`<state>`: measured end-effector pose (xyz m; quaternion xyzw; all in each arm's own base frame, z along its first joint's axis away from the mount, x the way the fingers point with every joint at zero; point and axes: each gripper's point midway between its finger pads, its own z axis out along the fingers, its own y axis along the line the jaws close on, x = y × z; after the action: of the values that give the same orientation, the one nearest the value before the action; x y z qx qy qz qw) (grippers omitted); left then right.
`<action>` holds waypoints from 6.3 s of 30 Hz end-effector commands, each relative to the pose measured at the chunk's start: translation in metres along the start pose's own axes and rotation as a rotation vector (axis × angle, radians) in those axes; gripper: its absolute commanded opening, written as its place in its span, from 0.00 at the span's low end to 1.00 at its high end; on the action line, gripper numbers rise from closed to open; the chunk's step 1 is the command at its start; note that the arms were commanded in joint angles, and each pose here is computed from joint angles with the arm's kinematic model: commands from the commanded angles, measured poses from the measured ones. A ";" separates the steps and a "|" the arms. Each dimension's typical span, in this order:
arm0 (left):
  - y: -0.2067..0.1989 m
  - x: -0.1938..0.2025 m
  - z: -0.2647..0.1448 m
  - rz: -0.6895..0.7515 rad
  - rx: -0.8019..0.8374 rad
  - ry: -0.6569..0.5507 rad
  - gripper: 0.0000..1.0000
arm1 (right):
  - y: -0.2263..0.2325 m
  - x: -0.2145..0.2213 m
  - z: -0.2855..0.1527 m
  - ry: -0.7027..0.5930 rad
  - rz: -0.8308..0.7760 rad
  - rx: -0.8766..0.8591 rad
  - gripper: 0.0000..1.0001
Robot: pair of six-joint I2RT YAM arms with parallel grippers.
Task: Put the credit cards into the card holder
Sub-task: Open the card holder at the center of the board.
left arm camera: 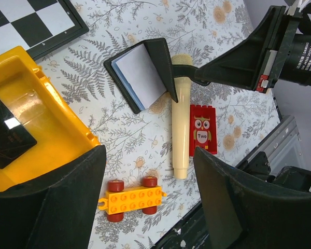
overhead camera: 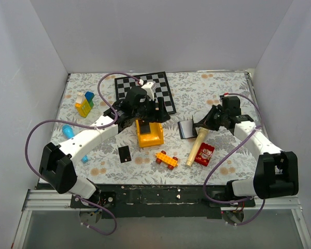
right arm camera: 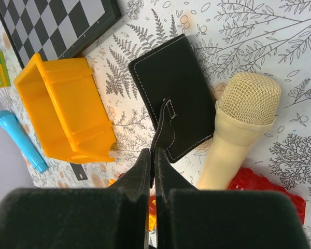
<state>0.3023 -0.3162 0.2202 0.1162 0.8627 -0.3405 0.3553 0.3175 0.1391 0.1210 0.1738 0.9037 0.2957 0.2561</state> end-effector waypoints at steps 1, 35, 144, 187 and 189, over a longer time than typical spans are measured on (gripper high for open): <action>-0.009 -0.003 0.001 0.008 0.046 0.007 0.65 | -0.013 0.009 0.001 0.035 0.010 0.055 0.01; -0.011 -0.002 -0.024 0.002 0.013 -0.090 0.57 | 0.122 -0.013 -0.029 -0.057 -0.154 -0.265 0.01; -0.083 -0.072 -0.068 0.010 0.970 -0.546 0.49 | 0.293 -0.005 -0.305 -0.071 -0.202 -1.081 0.01; -0.080 -0.052 -0.074 -0.173 1.065 -0.441 0.49 | 0.256 -0.007 -0.252 -0.059 -0.204 -0.913 0.01; -0.062 -0.056 -0.073 -0.178 0.966 -0.441 0.52 | 0.240 -0.009 -0.239 -0.073 -0.189 -0.828 0.01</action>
<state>0.2883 -0.3495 0.2788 0.0663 0.5820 -0.7513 0.3041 0.2253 0.2246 0.4618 -0.0236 0.6819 0.6474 0.3397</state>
